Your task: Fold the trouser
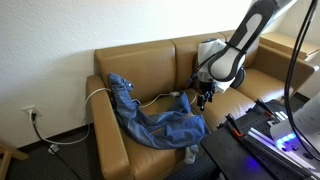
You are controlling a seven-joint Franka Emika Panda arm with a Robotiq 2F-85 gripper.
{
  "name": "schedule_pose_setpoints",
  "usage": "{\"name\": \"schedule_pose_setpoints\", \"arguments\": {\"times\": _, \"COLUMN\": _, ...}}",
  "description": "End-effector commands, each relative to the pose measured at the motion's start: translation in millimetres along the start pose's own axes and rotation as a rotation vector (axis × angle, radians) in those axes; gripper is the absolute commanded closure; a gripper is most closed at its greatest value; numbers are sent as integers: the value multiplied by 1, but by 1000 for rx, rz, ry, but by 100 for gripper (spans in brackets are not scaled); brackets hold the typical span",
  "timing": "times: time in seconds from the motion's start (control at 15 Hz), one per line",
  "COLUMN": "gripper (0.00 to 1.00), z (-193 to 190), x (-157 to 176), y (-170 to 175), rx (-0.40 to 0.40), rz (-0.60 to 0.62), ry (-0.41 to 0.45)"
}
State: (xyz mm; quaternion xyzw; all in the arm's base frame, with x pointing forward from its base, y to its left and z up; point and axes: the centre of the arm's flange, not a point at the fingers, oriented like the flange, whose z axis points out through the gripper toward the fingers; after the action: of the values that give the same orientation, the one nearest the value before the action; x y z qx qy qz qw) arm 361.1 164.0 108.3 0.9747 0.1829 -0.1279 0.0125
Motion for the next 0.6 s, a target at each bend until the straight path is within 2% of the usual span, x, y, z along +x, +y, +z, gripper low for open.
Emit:
{"name": "schedule_pose_setpoints", "arguments": {"times": 0.0, "gripper": 0, "z": 38, "x": 34, "y": 9, "rx": -33, "rz": 88, "ry": 32}}
{"name": "schedule_pose_setpoints", "arguments": {"times": 0.13, "gripper": 0, "z": 18, "x": 33, "y": 10, "rx": 43, "rz": 132, "ry": 68}}
{"name": "schedule_pose_setpoints", "arguments": {"times": 0.2, "gripper": 0, "z": 28, "x": 25, "y": 9, "rx": -2, "rz": 104, "ry": 35}}
{"name": "schedule_pose_setpoints", "arguments": {"times": 0.4, "gripper": 0, "z": 21, "x": 34, "y": 8, "rx": 25, "rz": 130, "ry": 56}}
{"name": "schedule_pose_setpoints", "arguments": {"times": 0.53, "gripper": 0, "z": 30, "x": 40, "y": 8, "rx": -12, "rz": 147, "ry": 0}}
